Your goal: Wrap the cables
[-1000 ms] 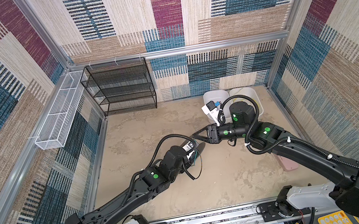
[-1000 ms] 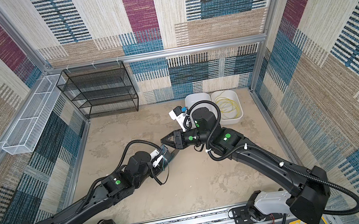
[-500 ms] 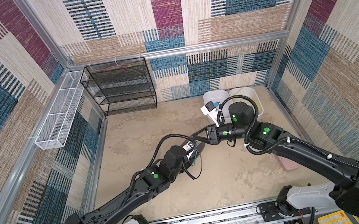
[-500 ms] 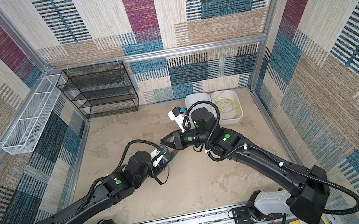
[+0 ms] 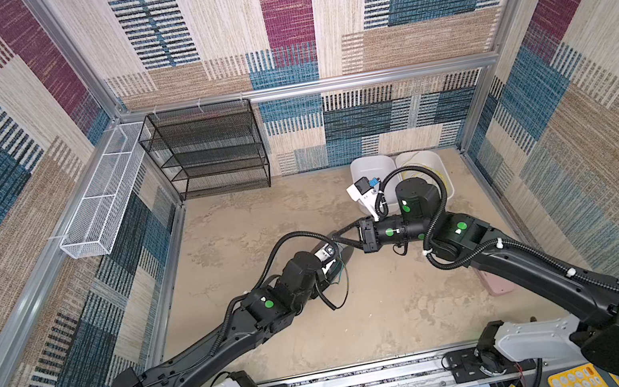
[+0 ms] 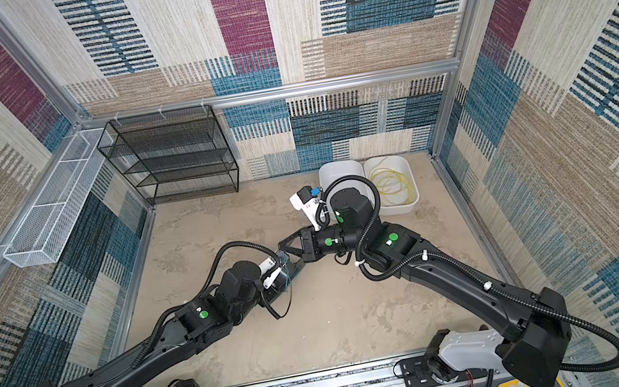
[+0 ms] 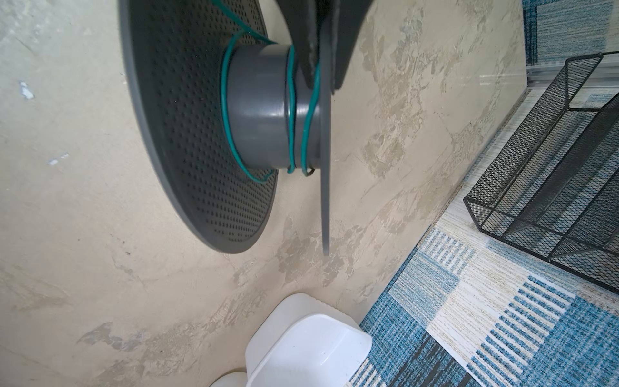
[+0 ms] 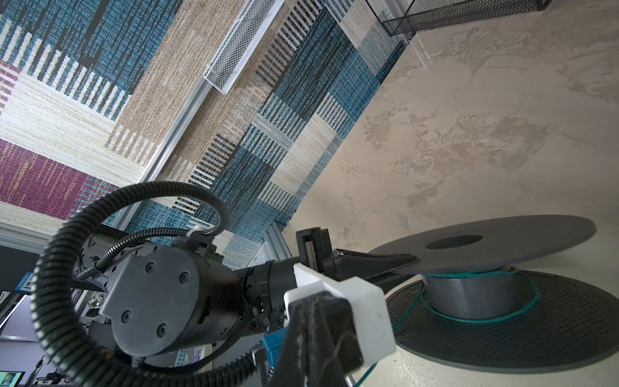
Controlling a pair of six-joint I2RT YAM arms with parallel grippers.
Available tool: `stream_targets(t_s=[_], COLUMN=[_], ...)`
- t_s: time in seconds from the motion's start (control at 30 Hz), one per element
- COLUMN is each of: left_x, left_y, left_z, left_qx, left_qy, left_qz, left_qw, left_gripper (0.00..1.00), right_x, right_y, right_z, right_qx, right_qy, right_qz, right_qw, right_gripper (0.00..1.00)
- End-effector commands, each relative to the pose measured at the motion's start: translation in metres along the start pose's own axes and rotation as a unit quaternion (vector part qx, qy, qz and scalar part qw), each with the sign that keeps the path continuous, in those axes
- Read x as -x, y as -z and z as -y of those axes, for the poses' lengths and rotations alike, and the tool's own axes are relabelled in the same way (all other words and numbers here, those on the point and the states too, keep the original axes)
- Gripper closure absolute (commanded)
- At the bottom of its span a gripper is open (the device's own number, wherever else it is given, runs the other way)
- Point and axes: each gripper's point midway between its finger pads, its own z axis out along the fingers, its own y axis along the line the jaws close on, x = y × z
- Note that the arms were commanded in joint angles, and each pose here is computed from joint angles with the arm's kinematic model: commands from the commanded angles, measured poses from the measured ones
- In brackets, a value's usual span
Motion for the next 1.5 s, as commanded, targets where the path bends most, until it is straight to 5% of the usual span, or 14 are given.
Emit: stream_targets(t_s=[0.0,0.4,1.07,1.47], left_x=[-0.02,-0.021,-0.026,-0.032], left_y=[0.0,0.003,0.038,0.049], left_z=[0.01,0.007,0.0,0.004], left_qx=[-0.023,-0.018,-0.027,-0.037], left_qy=[-0.014,-0.016,-0.001,0.004], left_qz=[-0.04,-0.04,-0.033,-0.032], left_qw=[0.999,0.999,0.999,0.999], left_gripper=[1.0,1.0,1.0,1.0], right_x=[0.006,0.033,0.142,0.183], right_y=[0.003,0.031,0.104,0.116], right_z=[-0.004,-0.014,0.129,0.189], right_qx=[0.003,-0.023,-0.171,-0.18], right_qy=[0.006,0.026,-0.01,-0.053], right_qz=[0.014,0.097,0.272,0.319], right_qw=[1.0,0.995,0.947,0.929], right_gripper=[1.0,1.0,1.0,1.0])
